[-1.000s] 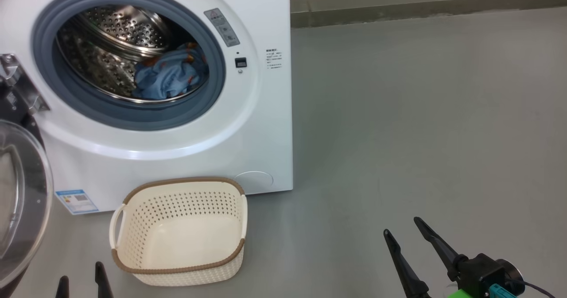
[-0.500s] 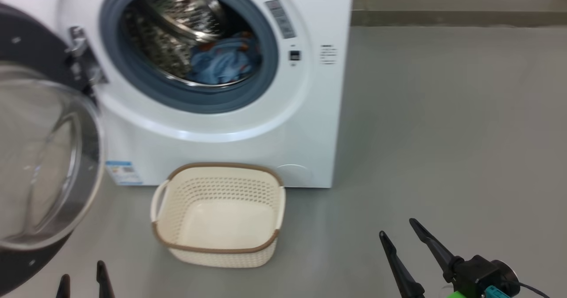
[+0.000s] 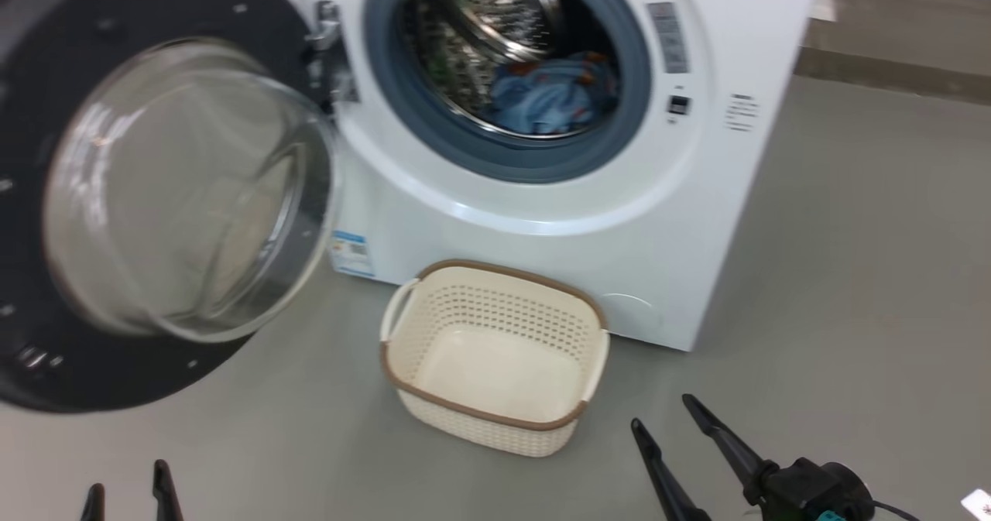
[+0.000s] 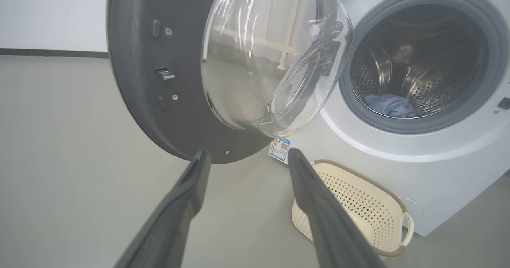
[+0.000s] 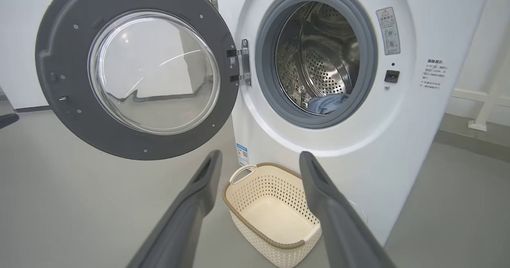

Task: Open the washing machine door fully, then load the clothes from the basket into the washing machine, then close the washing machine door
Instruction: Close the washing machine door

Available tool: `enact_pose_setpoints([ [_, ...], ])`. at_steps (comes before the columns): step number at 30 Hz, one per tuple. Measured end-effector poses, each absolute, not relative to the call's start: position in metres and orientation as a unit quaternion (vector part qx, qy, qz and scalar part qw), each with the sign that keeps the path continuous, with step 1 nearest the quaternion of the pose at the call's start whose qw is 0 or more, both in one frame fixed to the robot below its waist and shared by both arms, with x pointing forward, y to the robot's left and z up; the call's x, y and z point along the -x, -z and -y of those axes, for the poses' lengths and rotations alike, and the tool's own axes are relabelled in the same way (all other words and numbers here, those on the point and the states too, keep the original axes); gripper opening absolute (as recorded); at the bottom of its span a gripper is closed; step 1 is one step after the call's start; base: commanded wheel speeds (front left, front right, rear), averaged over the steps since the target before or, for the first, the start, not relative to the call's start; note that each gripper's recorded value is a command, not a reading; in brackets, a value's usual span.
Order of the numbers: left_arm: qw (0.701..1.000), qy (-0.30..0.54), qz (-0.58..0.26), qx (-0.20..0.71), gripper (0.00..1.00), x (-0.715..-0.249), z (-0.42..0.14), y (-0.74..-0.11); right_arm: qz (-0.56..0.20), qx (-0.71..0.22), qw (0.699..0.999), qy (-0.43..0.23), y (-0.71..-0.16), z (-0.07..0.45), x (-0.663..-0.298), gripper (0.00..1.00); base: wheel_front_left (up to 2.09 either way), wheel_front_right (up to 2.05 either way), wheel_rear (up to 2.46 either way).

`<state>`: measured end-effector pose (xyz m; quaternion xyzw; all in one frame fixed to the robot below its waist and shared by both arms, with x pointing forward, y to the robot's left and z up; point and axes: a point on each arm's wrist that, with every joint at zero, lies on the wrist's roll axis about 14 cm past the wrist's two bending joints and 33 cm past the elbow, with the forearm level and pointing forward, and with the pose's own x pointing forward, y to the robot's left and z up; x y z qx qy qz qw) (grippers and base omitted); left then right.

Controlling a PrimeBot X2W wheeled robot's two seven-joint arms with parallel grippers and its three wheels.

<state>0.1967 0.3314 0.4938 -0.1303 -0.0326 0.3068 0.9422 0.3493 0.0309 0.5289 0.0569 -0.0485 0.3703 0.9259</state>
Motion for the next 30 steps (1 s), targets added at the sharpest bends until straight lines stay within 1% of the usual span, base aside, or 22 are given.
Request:
enact_pose_setpoints([
  [5, 0.926, -0.352, 0.043, 0.129, 1.00, -0.166, -0.347, -0.495, 0.042, -0.055, 0.906, -0.419, -0.527, -0.062, -0.339, 1.00, 0.00, 0.00, 0.00],
  [10, 0.914, -0.380, 0.043, 0.132, 1.00, -0.148, -0.352, -0.492, 0.047, -0.054, 0.893, -0.445, -0.530, -0.080, -0.338, 1.00, 0.00, 0.00, 0.00],
  [17, 0.910, -0.391, 0.049, 0.132, 1.00, -0.144, -0.354, -0.495, 0.039, -0.054, 0.888, -0.454, -0.525, -0.085, -0.337, 1.00, 0.00, 0.00, 0.00],
  [30, 0.911, -0.385, 0.052, 0.135, 1.00, -0.147, -0.352, -0.496, 0.043, -0.053, 0.891, -0.449, -0.527, -0.081, -0.337, 1.00, 0.00, 0.00, 0.00],
])
